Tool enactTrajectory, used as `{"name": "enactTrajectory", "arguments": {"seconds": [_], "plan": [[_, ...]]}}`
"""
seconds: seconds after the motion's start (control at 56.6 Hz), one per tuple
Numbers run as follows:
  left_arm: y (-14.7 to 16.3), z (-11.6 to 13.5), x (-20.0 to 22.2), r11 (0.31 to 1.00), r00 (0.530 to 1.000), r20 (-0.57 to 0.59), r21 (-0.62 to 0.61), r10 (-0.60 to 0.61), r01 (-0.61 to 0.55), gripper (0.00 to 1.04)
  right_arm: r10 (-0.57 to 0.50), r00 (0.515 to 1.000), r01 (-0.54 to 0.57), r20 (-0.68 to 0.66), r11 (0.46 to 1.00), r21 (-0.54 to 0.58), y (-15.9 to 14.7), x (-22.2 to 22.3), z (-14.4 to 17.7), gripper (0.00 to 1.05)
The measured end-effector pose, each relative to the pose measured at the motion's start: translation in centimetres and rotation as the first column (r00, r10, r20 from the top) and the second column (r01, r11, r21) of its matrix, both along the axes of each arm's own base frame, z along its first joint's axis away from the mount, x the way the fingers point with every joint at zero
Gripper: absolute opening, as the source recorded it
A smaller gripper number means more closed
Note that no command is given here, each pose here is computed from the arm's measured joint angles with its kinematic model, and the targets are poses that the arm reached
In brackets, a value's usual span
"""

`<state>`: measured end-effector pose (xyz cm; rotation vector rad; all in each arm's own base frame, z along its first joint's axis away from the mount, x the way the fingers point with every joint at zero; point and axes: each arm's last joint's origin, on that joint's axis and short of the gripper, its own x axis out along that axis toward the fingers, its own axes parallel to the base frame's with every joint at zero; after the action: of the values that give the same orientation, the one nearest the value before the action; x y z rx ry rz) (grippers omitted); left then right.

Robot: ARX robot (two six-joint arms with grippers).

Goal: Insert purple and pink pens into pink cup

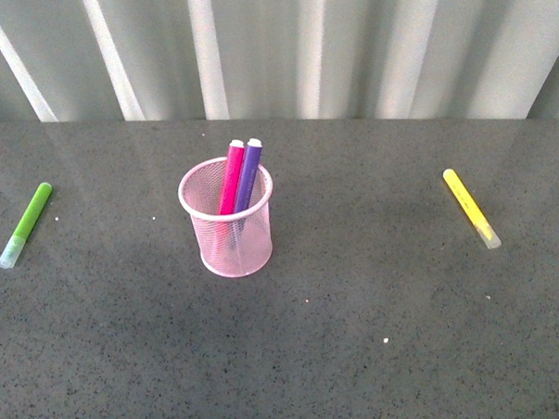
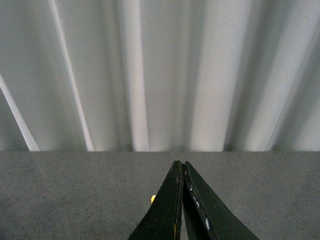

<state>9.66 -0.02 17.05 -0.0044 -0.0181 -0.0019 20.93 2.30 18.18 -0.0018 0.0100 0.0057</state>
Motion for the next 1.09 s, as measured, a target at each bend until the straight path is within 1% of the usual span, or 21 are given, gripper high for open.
{"name": "enactTrajectory", "arguments": {"seconds": [0.229, 0.282, 0.353, 0.441, 1.094], "plan": [[0.0, 0.0, 0.0, 1.0, 1.0, 0.0, 0.0, 0.0, 0.0, 0.98, 0.0, 1.0, 0.0, -0.004, 1.0, 0.0, -1.0, -3.0, -0.8, 0.03], [0.0, 0.0, 0.0, 1.0, 1.0, 0.0, 0.0, 0.0, 0.0, 0.98, 0.021, 1.0, -0.021, -0.005, 1.0, 0.001, -1.6, -3.7, -0.9, 0.03], [0.0, 0.0, 0.0, 1.0, 1.0, 0.0, 0.0, 0.0, 0.0, 0.98, 0.001, 1.0, -0.001, 0.014, 1.0, 0.002, -2.1, -4.3, -1.4, 0.03], [0.0, 0.0, 0.0, 1.0, 1.0, 0.0, 0.0, 0.0, 0.0, 0.98, -0.006, 1.0, 0.006, -0.01, 1.0, 0.001, -2.3, -5.1, -2.1, 0.03], [0.0, 0.0, 0.0, 1.0, 1.0, 0.0, 0.0, 0.0, 0.0, 0.98, -0.002, 1.0, 0.002, 0.025, 1.0, 0.002, -2.3, -8.3, -1.0, 0.03]]}}
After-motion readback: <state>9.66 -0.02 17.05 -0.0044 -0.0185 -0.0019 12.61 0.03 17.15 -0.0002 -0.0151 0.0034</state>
